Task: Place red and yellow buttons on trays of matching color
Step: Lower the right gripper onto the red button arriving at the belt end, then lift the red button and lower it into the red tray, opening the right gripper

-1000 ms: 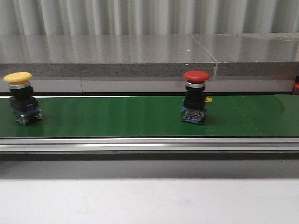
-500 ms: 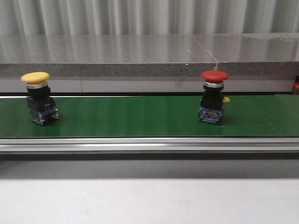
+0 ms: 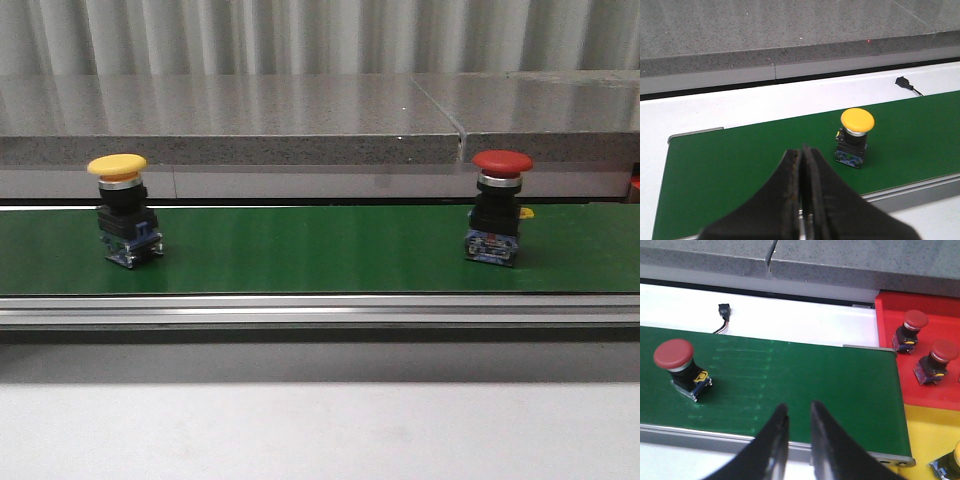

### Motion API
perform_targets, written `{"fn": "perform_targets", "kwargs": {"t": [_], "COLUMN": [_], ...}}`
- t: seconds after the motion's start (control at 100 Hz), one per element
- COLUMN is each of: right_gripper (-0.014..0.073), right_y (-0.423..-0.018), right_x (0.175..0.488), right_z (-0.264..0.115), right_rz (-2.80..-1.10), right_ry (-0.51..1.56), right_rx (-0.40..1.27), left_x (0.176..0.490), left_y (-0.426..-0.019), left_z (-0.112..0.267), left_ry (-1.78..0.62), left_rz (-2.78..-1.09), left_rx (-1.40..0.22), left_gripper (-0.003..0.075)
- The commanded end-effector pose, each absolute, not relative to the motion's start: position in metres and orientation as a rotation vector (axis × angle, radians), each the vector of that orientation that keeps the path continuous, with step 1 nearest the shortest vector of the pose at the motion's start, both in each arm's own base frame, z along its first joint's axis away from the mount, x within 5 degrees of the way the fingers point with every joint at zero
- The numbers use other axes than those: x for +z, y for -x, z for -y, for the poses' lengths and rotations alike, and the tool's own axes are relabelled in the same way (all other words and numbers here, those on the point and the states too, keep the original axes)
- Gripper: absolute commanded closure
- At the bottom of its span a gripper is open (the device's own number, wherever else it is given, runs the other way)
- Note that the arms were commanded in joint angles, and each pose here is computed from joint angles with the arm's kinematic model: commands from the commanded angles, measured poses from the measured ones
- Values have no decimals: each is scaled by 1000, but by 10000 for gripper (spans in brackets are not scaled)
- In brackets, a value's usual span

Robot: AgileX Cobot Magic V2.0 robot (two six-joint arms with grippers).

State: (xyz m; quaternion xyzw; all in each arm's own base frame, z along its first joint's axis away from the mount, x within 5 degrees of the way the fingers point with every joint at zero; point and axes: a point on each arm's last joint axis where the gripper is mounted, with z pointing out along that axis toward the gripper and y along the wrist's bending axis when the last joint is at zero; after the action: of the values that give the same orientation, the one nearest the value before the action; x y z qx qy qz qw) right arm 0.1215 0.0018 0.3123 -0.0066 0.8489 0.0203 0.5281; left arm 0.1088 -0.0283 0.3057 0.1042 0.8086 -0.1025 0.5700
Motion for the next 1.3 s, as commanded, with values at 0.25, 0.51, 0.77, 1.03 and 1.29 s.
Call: {"fn": "perform_targets", "kwargs": {"t": [0.25,0.51,0.77,1.03,1.29], "right_gripper": [-39,-39,-39,-39,94], "right_y": [-123,-157,-215,-263,-289], "right_x": [319,317,298,283,276], "right_z": [-3,-15,-34,-41,-45], "right_rz": [-2028,-2178,-2346,-2433,-2465], "right_ry": [29,164,271,281,282], "right_rx": [57,101,143,147,148], "left_x": [319,319,319,319,319], "left_y": [-110,-110,-110,-110,-110], "left_z": [28,28,28,28,28], "left_ry": [-207,-207,-207,-207,-207], "left_rz": [-1823,-1823,-1823,-1823,-1823], "left_rx": [-249,-249,-249,-249,-249], "left_gripper": [740,740,740,740,740]}}
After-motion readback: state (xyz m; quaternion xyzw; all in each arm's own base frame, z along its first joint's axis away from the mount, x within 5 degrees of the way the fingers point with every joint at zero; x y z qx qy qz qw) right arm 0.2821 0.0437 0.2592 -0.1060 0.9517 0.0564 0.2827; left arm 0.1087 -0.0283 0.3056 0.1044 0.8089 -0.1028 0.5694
